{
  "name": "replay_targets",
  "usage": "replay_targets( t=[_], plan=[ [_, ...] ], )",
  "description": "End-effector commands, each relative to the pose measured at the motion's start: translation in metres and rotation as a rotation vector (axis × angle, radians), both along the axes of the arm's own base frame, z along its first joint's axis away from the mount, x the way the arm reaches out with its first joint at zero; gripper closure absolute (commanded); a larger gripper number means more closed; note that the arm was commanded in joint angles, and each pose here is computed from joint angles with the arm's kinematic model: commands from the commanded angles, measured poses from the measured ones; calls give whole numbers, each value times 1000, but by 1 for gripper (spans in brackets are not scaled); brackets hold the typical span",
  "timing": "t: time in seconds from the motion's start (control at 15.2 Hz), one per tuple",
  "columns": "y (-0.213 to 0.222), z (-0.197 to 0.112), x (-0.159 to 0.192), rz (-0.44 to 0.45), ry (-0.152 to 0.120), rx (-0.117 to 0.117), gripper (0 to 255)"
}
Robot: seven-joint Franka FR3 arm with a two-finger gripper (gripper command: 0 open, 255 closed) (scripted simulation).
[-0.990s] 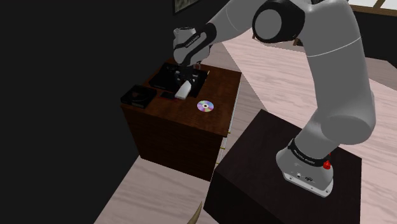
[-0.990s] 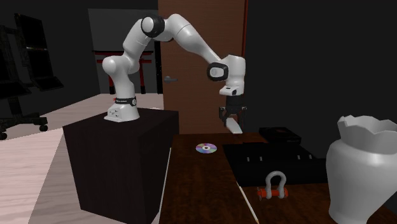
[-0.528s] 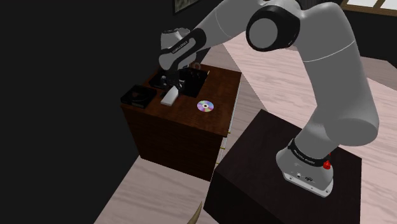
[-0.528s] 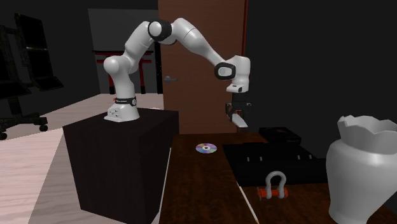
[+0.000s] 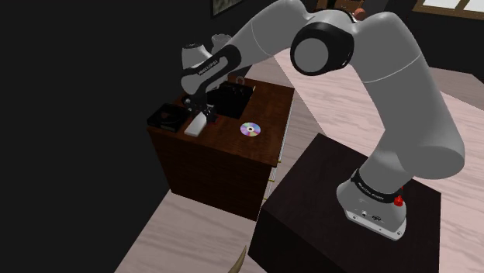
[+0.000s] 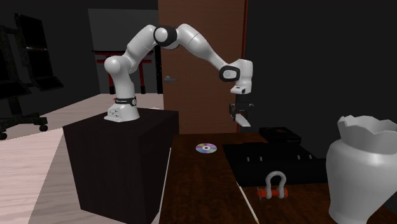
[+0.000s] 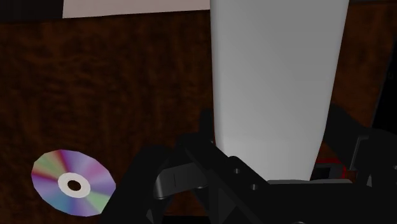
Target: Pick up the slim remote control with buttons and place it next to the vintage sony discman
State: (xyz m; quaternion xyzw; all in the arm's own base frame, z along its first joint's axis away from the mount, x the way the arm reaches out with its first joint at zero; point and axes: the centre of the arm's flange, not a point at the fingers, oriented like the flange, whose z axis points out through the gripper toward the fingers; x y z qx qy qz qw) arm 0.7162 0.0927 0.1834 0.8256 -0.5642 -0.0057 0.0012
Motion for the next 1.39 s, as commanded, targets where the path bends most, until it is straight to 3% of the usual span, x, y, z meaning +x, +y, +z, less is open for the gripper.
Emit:
replay_targets(
  t=[0.0,0.86,1.32],
  plan=[
    [1,-10,1,0,-1,0,255],
    [1,-82,1,0,-1,0,255],
    [1,-82,1,0,-1,0,255]
  ],
)
